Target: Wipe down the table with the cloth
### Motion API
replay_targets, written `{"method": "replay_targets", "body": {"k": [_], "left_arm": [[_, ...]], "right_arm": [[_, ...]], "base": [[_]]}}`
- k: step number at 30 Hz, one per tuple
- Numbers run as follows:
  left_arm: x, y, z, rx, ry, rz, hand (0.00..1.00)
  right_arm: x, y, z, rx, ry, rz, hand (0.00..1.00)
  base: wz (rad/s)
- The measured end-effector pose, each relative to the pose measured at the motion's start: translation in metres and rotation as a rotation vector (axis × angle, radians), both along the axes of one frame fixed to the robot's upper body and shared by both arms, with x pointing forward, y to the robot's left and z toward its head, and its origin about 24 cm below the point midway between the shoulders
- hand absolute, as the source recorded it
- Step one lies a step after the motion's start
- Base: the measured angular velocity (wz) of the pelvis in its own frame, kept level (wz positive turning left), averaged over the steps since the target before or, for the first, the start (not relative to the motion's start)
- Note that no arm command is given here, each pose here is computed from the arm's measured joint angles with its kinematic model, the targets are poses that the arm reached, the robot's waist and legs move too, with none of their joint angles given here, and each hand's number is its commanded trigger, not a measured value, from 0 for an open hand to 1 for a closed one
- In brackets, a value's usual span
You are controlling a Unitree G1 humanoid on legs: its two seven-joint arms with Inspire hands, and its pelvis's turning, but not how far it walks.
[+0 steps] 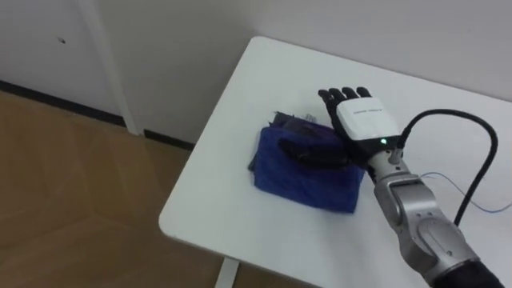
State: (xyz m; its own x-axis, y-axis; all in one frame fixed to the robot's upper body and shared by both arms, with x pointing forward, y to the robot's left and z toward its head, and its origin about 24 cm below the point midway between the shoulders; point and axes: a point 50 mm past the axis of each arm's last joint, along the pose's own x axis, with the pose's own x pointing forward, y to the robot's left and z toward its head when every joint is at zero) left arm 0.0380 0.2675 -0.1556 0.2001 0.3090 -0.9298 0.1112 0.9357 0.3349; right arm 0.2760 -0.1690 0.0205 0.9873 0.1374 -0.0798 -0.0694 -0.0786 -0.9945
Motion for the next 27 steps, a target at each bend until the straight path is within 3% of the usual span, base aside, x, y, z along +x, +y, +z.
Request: {"method": "replay_targets", "body": {"k": [12, 27], "left_arm": [[0.014, 0.0, 0.001, 0.019, -0.043, 0.0, 0.0], [0.004, -0.003, -0.002, 0.039, -0.009, -0.003, 0.0]], "right_arm": [[-0.011, 0.011, 0.01, 0.046, -0.063, 0.061, 0.0], [-0.047, 0.019, -0.034, 0.047, 0.16, 0.086, 0.0]], "base": [[0.0], [0.0]]}}
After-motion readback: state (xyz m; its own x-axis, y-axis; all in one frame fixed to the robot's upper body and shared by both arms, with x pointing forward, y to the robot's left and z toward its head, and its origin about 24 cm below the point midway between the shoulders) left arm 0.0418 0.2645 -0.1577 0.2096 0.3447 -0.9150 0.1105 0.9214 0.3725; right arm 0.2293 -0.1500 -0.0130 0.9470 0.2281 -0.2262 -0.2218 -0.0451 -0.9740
